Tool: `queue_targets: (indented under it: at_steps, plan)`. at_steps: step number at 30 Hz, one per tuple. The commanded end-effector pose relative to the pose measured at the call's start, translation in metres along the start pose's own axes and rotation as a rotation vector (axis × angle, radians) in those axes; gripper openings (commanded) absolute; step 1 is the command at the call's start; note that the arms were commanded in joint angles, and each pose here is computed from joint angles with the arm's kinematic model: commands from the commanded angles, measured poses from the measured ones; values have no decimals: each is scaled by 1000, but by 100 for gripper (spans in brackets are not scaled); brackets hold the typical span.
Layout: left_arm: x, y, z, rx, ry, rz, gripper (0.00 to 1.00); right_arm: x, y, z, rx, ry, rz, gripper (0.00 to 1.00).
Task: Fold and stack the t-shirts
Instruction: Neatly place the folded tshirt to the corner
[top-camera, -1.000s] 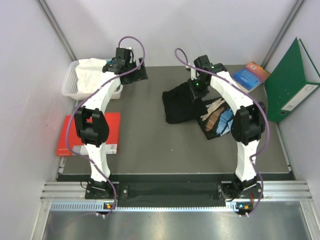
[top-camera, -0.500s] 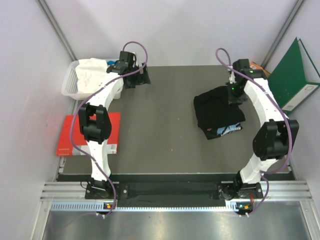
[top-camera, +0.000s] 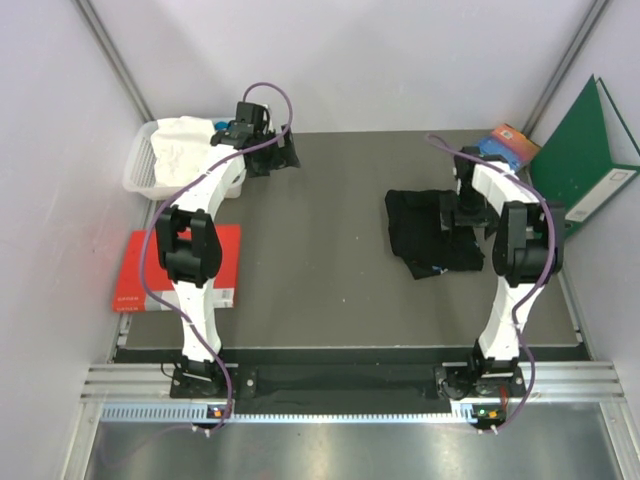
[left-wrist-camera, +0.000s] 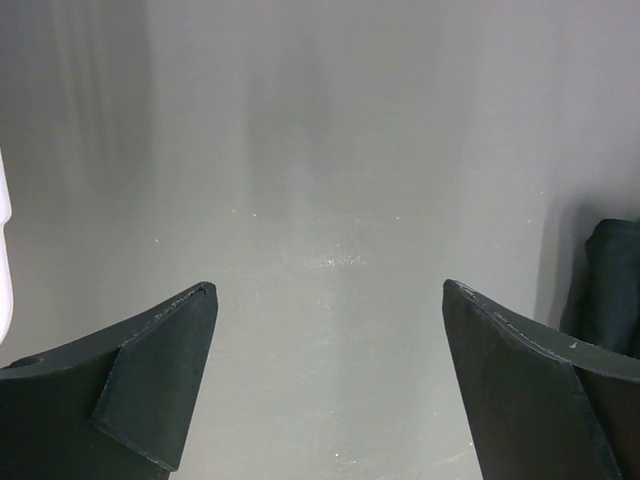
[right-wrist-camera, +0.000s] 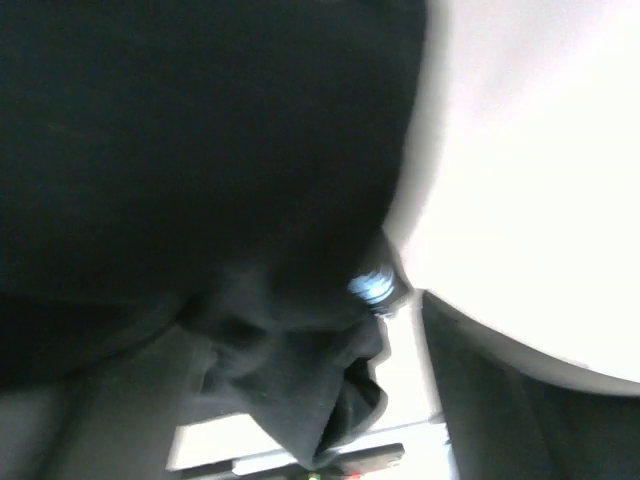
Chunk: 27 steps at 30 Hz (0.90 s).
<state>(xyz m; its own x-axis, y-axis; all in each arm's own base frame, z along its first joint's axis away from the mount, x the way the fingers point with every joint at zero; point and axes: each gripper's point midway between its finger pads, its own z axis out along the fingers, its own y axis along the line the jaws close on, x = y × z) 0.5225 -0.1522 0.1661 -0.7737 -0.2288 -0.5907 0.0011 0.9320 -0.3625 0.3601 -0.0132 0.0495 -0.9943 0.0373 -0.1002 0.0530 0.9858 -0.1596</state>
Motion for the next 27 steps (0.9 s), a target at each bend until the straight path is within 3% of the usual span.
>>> queue_targets:
  at_steps: [1, 6, 9, 11, 12, 14, 15, 21, 27]
  plan:
    - [-10, -3, -4, 19, -34, 3, 99, -24, -15, -48, 73, -165, 57, 100]
    - [-6, 0, -2, 9, -21, -1, 99, -44, -5, -114, -15, -362, 116, 100]
    - [-2, -1, 2, 17, -7, -7, 99, -57, 34, -143, -97, -462, 27, 100]
    - [-1, -1, 5, 21, -2, -12, 99, -64, 72, -150, -142, -488, -68, 93]
    - [0, -2, 5, 27, 3, -14, 99, -67, 85, -149, -159, -488, -106, 84]
    - [0, -3, 6, 29, 7, -16, 99, -68, 124, -134, -232, -434, -182, 14]
    - [1, -2, 7, 28, 10, -17, 99, -70, 144, -119, -253, -397, -210, 0]
    - [4, 0, 5, 19, 19, -11, 99, -59, 217, -83, -369, -287, -337, 0]
    - [5, -1, 7, 23, 24, -13, 99, -50, 231, -44, -386, -212, -345, 0]
